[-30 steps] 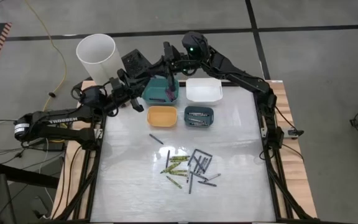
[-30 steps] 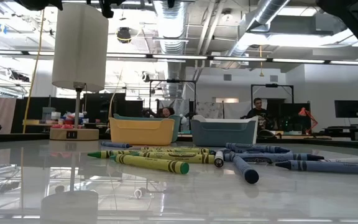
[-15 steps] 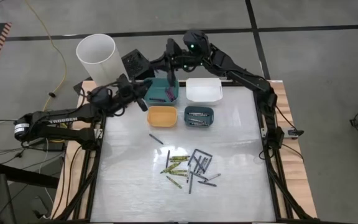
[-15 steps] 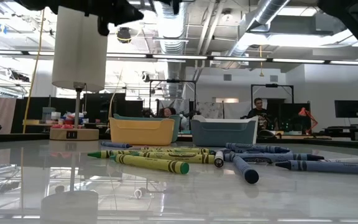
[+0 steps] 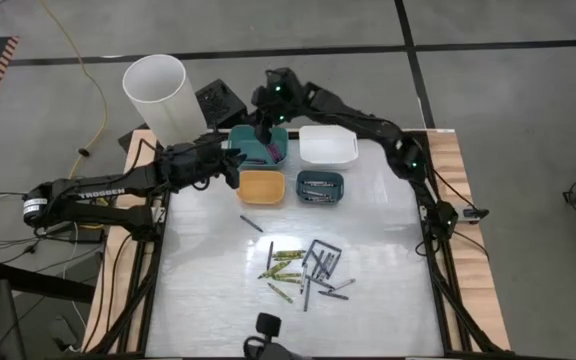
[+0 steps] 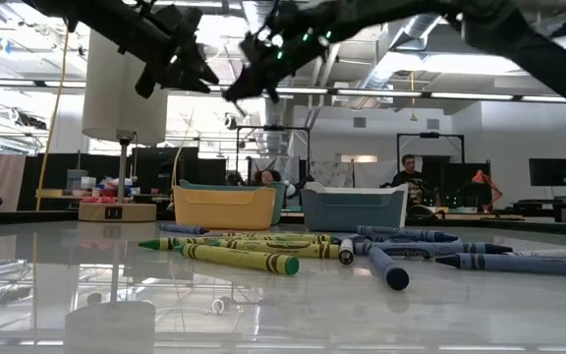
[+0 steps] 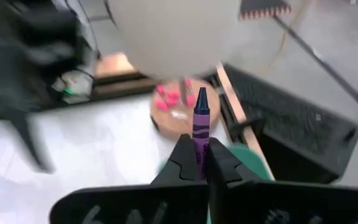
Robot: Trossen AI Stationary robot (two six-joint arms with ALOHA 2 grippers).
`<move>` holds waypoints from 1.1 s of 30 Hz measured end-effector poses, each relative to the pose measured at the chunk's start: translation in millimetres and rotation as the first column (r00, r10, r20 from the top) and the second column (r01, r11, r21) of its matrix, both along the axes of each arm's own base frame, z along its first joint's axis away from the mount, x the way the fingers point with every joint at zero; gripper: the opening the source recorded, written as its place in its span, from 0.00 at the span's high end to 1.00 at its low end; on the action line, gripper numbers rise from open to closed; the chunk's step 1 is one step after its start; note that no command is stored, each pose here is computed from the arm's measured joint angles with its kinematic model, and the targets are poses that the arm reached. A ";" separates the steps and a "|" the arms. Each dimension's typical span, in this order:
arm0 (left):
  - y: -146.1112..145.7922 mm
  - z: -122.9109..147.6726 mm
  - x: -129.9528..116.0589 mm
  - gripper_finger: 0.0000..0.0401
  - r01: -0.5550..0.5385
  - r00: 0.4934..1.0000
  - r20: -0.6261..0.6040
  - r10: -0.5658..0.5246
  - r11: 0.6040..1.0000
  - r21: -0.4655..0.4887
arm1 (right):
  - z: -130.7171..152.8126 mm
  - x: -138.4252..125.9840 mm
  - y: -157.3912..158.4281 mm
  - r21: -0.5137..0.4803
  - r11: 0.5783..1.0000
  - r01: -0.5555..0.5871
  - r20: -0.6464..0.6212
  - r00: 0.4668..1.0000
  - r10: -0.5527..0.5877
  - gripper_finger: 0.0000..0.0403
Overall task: Sort crayons
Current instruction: Put the violet crayon into the green bin
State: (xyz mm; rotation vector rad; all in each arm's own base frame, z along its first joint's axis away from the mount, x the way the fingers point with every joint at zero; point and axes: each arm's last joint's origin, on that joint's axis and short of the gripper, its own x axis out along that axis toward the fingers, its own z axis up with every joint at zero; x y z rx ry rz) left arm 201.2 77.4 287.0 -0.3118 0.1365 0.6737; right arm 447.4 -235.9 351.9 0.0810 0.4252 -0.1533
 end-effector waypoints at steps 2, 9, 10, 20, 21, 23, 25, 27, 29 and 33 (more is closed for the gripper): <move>-0.4 -2.3 -0.4 0.69 0.007 1.000 -0.019 -0.007 1.000 -0.015 | -18.9 6.7 -6.2 0.021 1.000 0.017 -0.039 0.999 -0.016 1.00; -1.0 -6.0 -1.3 0.69 0.013 0.999 -0.052 -0.015 0.999 -0.036 | -75.1 25.8 -17.7 0.062 0.997 0.051 -0.146 0.988 -0.041 1.00; -0.9 -6.0 -1.3 0.69 0.013 0.999 -0.052 -0.015 0.999 -0.036 | -82.5 27.9 -18.5 0.073 0.996 0.055 -0.161 0.986 -0.043 1.00; 0.2 -6.6 -2.4 0.69 -0.038 0.997 -0.067 0.037 0.999 -0.020 | -120.6 31.5 -24.3 0.096 0.982 0.164 -0.294 0.947 -0.129 0.95; 0.2 -7.0 -2.5 0.69 -0.037 0.997 -0.073 0.036 0.999 -0.019 | -122.1 31.3 -24.3 0.096 0.981 0.168 -0.303 0.944 -0.131 0.93; 0.1 -7.7 -2.8 0.69 -0.037 0.996 -0.082 0.035 0.999 -0.019 | -126.0 29.9 -25.3 0.104 0.979 0.173 -0.324 0.937 -0.131 0.90; 0.0 -8.4 -3.0 0.69 -0.036 0.995 -0.089 0.034 0.999 -0.021 | -126.8 29.2 -25.5 0.107 0.979 0.174 -0.331 0.935 -0.130 0.87; -0.1 -9.1 -3.2 0.69 -0.036 0.995 -0.097 0.033 0.999 -0.024 | -126.0 29.8 -24.9 0.100 0.981 0.167 -0.327 0.936 -0.126 0.85; -0.2 -10.0 -3.5 0.69 -0.036 0.994 -0.107 0.033 0.999 -0.026 | -126.0 29.4 -25.6 0.097 0.981 0.166 -0.328 0.936 -0.126 0.83; -0.9 -12.1 -3.9 0.67 -0.013 0.991 -0.132 0.008 0.999 -0.033 | -120.4 24.3 -27.6 0.119 0.980 0.158 -0.332 0.937 -0.111 0.79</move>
